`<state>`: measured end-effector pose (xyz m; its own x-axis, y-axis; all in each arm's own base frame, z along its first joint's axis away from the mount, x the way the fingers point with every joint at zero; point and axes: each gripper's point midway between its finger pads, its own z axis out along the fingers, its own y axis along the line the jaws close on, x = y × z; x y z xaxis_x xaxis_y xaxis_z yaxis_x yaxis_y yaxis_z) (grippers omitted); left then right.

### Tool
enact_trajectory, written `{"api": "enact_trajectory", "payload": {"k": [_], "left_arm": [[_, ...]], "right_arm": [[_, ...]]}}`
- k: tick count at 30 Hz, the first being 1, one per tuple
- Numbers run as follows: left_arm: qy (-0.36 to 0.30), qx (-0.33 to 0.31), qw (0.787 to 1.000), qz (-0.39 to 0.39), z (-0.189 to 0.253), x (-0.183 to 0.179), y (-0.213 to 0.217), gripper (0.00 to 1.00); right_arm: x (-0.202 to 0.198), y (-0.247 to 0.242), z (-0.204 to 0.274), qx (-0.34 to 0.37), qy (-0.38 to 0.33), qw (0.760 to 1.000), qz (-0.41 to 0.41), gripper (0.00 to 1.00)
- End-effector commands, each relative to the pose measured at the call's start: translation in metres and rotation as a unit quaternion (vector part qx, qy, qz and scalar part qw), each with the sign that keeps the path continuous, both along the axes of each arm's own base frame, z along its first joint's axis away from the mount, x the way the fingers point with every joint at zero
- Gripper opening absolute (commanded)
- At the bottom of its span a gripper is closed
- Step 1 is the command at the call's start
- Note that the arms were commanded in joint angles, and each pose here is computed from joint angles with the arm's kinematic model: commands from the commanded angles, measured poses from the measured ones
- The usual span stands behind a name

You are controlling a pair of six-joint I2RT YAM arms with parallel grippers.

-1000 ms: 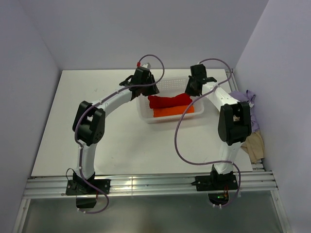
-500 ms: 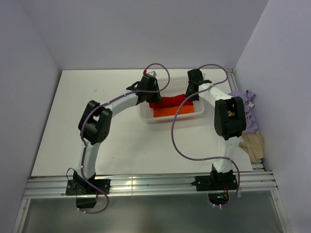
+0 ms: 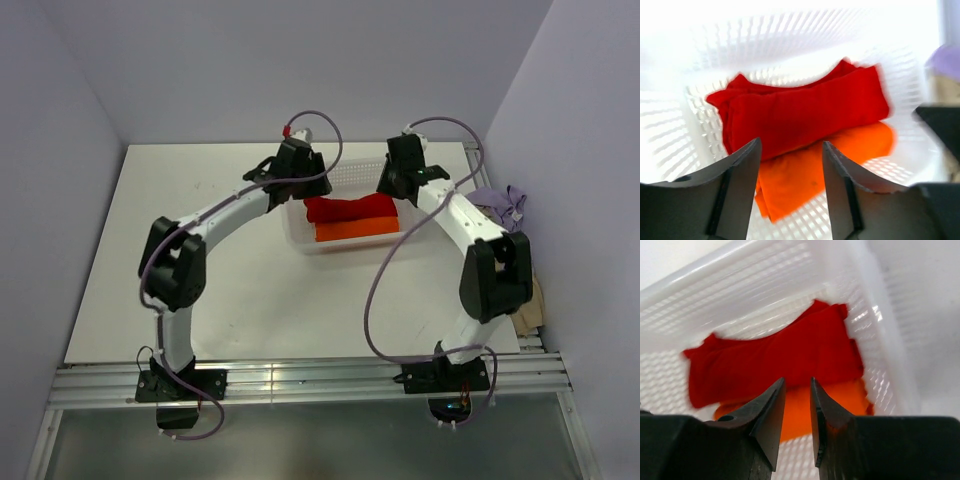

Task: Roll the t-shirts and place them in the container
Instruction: Place the rolled tshirt into the container

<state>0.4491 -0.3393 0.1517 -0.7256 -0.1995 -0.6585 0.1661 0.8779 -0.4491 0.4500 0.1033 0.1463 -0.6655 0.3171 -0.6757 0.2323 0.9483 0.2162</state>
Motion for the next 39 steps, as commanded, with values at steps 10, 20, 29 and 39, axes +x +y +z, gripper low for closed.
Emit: {"api": "enact_trajectory", "payload": {"k": [10,20,29,39], "left_arm": [[-0.082,-0.036,0.990,0.106,0.086,-0.059,0.114,0.68],[-0.125,-0.051,0.968,0.212,0.098,-0.117,0.203,0.96],[-0.147,-0.055,0.960,0.233,0.103,-0.151,0.229,0.97],[-0.134,-0.053,0.965,0.218,0.089,-0.147,0.220,0.97]], "right_arm": [[-0.118,0.131,0.065,0.111,-0.085,0.973,0.184,0.41],[-0.176,0.261,0.036,0.095,-0.036,0.927,0.362,0.68],[-0.169,0.290,-0.044,0.048,0.042,0.937,0.343,0.68],[-0.093,0.200,-0.085,0.034,0.073,0.972,0.219,0.68]]}}
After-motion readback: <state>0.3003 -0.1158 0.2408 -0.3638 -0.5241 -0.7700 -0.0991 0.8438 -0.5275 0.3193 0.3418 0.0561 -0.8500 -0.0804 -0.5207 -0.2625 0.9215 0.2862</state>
